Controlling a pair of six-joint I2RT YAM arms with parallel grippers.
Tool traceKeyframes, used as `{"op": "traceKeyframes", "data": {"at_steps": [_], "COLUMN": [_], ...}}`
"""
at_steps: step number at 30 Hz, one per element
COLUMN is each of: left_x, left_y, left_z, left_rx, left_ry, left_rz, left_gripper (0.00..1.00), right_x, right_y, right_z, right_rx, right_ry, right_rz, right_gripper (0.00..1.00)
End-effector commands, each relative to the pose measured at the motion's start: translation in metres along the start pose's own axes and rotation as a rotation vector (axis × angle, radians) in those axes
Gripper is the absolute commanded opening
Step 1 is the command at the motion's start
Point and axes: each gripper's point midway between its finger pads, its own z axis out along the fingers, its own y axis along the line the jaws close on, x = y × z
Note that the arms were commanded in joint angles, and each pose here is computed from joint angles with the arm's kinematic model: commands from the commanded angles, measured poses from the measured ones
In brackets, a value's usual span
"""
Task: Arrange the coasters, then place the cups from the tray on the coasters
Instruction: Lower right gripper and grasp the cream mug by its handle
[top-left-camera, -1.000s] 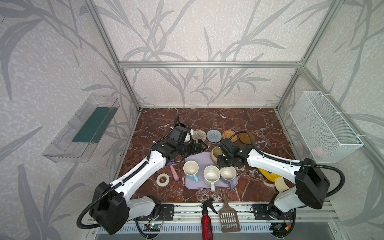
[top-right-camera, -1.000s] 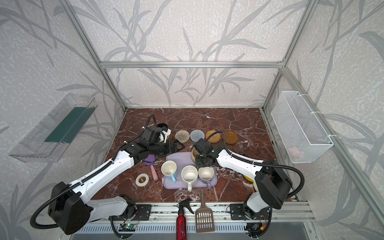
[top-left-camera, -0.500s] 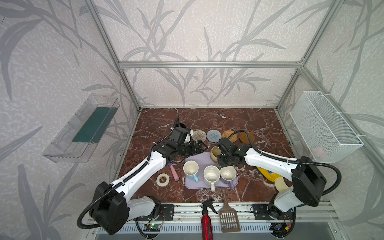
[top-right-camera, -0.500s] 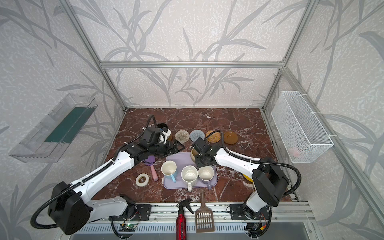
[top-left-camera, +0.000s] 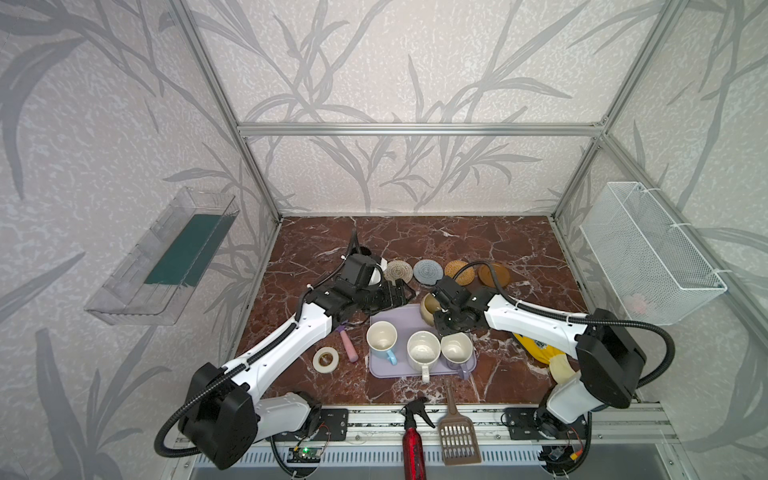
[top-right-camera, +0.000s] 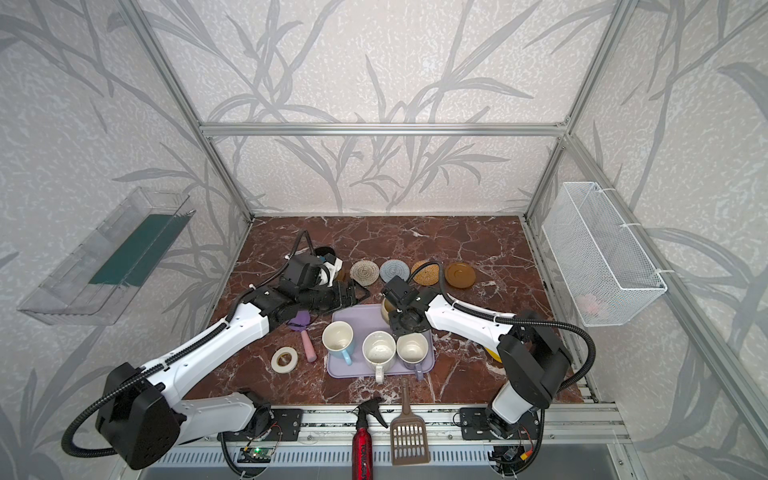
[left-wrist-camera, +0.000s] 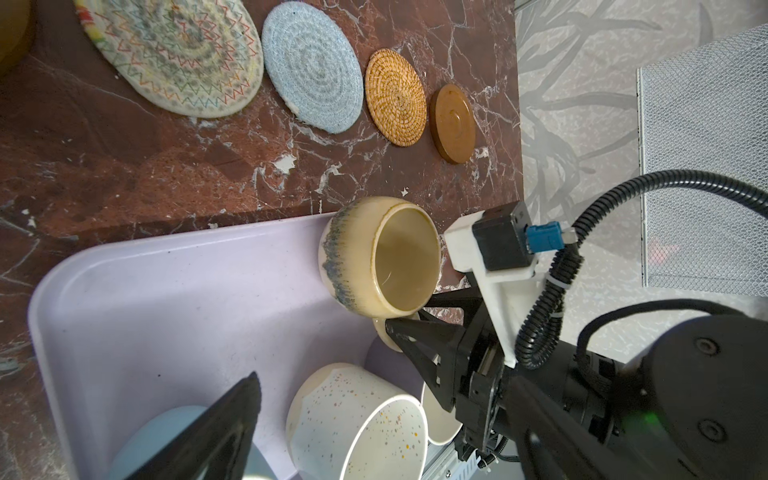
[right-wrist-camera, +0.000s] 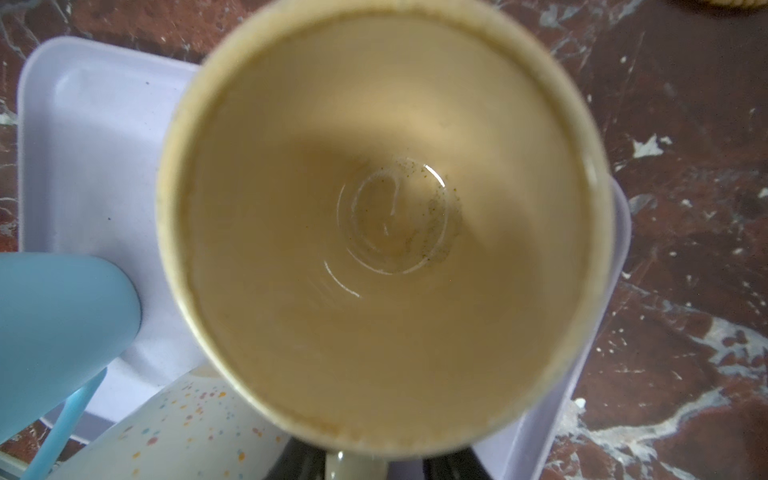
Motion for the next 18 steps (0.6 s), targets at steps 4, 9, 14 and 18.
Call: {"op": "traceKeyframes", "data": {"at_steps": [4, 9, 14, 18], "left_x": [-0.003, -0.005, -0.007, -0.007], "left_y": [0.001, 0.002, 0.001, 0.001], "left_z": [0.006, 0.009, 0.010, 0.010], "left_rx": [0.009, 0.002, 0.008, 0.009], "left_ry": [-0.014, -0.008, -0.013, -0.011], "left_rz": [-0.003, 0.001, -0.003, 0.000], "left_gripper": [0.94, 0.94, 0.94, 0.94], "right_x": [-0.025, -0.033, -0.036, -0.040], "right_y": [0.007, 0.013, 0.015, 0.016], "right_z": [-0.005, -0.011, -0.020, -0.027], "right_rx": [-0.010, -0.032, -0.047, -0.064], "right_ry": [-0.090, -0.119, -0.143, -0.172], "right_rz": [-0.013, -0.026, -0.037, -0.032], "right_gripper": [0.29, 0.24, 0.19, 0.10]}}
